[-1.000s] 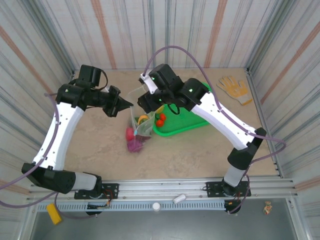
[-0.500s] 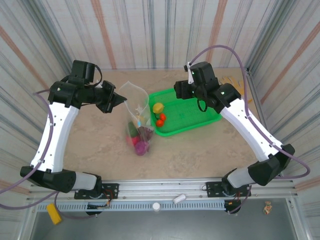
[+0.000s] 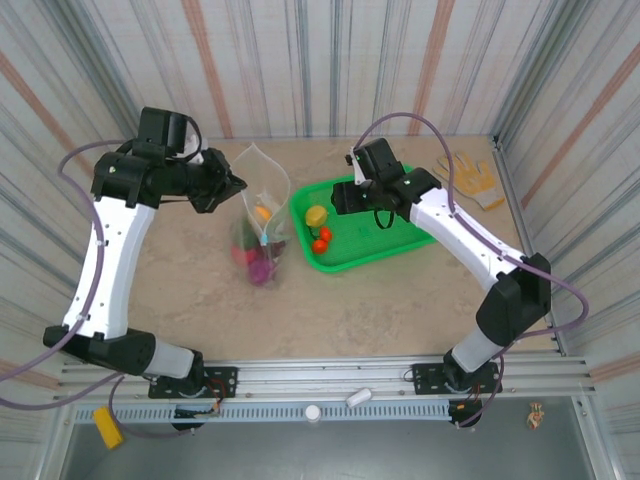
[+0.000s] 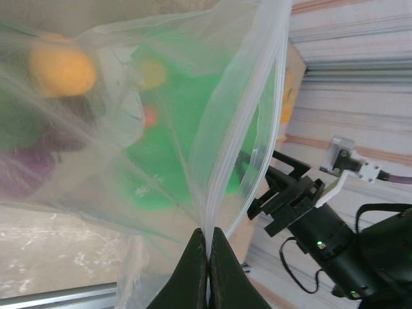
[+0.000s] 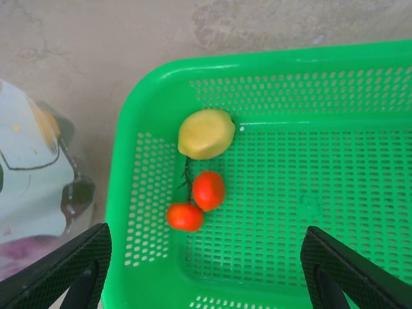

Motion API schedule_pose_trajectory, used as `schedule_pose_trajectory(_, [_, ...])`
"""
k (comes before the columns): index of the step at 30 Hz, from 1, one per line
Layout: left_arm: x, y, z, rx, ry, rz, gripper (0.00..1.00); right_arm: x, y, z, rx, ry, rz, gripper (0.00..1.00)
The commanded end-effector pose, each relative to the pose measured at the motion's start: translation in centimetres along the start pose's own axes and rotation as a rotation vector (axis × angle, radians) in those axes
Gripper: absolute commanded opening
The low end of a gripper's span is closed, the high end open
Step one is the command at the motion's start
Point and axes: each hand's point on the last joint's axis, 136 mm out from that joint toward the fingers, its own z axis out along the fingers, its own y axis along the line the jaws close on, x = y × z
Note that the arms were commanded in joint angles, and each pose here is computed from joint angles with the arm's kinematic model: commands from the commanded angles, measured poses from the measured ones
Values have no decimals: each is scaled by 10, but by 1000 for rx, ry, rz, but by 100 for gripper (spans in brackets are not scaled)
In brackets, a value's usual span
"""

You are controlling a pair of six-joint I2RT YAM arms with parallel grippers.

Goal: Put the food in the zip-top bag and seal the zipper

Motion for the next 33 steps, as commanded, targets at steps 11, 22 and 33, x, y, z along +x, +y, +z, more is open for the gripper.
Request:
schedule_pose_trajectory(11, [30, -4, 42, 201, 281, -83, 0, 56, 14, 77, -92, 280, 64, 76])
schedule_pose_trajectory(22, [32, -3, 42, 254, 291, -197, 0, 90, 1, 125, -48, 392, 60, 71])
schedule_pose_trajectory(33, [28, -7, 39, 265, 262, -185, 0, 79, -1, 160, -40, 387, 67, 63])
